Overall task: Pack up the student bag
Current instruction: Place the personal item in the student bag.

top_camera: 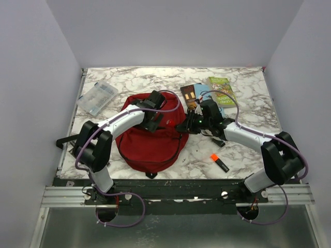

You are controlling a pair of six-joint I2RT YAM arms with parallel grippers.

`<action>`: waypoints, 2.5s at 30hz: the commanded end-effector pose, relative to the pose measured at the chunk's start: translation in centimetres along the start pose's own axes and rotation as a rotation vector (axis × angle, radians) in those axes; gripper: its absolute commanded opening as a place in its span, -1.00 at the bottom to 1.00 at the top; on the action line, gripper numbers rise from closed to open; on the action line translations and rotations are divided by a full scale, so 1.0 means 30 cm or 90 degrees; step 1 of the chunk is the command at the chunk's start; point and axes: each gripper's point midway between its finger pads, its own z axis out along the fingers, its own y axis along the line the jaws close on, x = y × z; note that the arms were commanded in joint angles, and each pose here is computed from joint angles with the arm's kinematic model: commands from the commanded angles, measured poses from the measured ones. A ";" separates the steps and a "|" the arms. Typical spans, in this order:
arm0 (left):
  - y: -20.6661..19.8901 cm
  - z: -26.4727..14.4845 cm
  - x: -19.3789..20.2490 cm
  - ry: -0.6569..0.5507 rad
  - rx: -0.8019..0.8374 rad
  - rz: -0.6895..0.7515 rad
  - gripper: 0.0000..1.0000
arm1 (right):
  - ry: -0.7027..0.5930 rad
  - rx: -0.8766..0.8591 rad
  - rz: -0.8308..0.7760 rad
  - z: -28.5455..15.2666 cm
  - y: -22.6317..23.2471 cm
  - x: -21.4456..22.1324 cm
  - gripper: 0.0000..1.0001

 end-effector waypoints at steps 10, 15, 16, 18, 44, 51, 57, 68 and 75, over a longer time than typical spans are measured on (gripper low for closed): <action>-0.001 -0.117 -0.116 -0.085 0.021 -0.046 -0.53 | 0.002 0.001 -0.014 0.090 0.108 0.048 -0.99; -0.073 -0.156 -0.112 -0.095 0.111 -0.054 -0.77 | -0.001 -0.011 -0.005 0.134 0.176 0.054 -0.99; -0.076 -0.167 -0.115 -0.099 0.119 -0.057 -0.81 | 0.003 -0.013 -0.001 0.148 0.185 0.062 -0.99; -0.080 -0.184 -0.120 -0.106 0.129 -0.060 -1.00 | 0.011 -0.021 0.012 0.178 0.213 0.076 -0.99; -0.060 -0.252 -0.126 -0.111 0.160 -0.123 -1.00 | -0.082 -0.113 0.181 0.439 0.363 -0.037 -0.24; -0.053 -0.224 -0.121 -0.097 0.151 -0.125 -1.00 | -0.044 -0.083 0.057 0.374 0.301 0.037 0.44; -0.031 -0.192 -0.116 -0.081 0.145 -0.141 -1.00 | -0.017 -0.020 -0.062 0.236 0.220 0.093 0.40; -0.038 -0.135 -0.101 -0.048 0.138 -0.139 -1.00 | -0.081 0.339 -0.143 -0.196 -0.161 0.093 0.83; -0.042 -0.127 -0.103 -0.041 0.140 -0.135 -1.00 | -0.115 0.555 0.067 -0.433 -0.460 0.193 1.00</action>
